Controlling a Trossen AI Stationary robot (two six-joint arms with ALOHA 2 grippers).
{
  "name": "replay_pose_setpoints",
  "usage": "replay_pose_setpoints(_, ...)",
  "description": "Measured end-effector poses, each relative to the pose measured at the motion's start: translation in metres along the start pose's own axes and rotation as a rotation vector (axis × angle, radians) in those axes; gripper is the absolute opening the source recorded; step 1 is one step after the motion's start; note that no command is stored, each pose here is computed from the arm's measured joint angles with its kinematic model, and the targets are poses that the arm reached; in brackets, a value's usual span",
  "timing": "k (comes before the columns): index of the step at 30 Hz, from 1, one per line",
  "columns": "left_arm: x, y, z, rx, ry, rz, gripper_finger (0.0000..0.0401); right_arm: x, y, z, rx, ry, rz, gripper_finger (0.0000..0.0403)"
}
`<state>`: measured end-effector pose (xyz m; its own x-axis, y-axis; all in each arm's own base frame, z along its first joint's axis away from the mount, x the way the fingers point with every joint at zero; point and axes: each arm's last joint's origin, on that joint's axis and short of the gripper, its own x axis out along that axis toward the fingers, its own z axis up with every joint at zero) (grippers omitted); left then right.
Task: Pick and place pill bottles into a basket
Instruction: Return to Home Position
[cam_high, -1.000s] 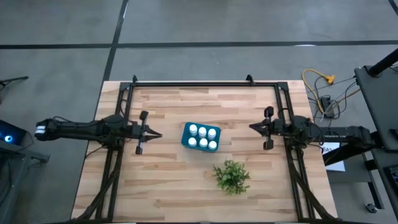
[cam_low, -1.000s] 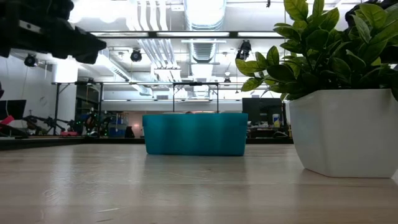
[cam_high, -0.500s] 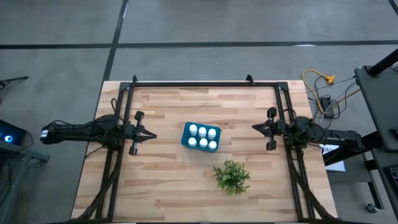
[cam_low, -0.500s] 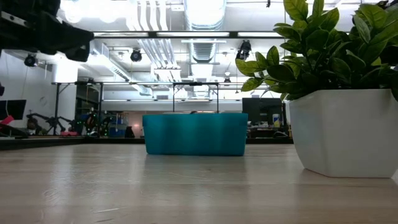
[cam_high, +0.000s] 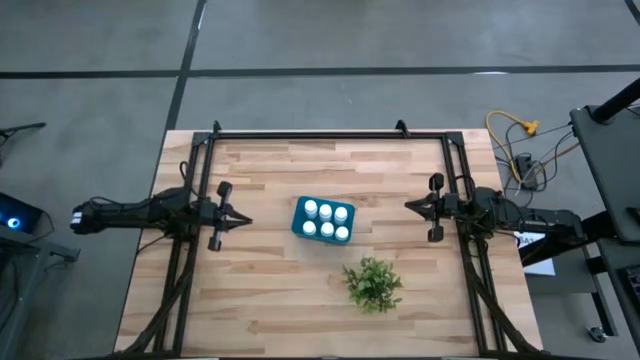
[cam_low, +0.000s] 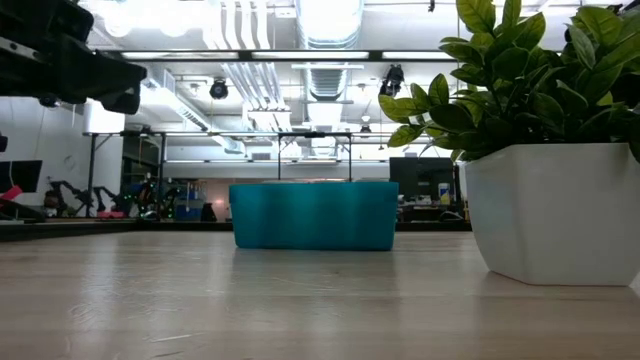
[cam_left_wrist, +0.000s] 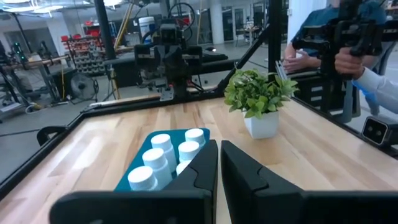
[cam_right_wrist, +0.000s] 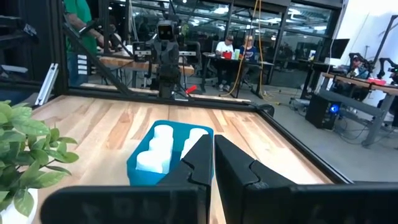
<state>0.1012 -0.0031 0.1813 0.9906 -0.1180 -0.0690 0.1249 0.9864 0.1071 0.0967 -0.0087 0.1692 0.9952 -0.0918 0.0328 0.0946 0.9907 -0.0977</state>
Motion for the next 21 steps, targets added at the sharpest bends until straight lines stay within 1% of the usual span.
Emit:
replay_pose_setpoints(8,-0.001,-0.002,-0.013,-0.012,-0.014,-0.006,0.0001,0.000,0.000,-0.001,0.013,0.015,0.002,0.0008)
replay_pose_setpoints(13,-0.003,-0.002,-0.012,-0.001,-0.055,0.011,0.0001,0.000,0.000,-0.002,0.012,0.016,0.002,0.0008)
replay_pose_setpoints(21,-0.002,-0.001,-0.013,-0.002,-0.033,0.031,0.0001,0.000,0.000,-0.002,0.012,0.018,0.002,0.0008)
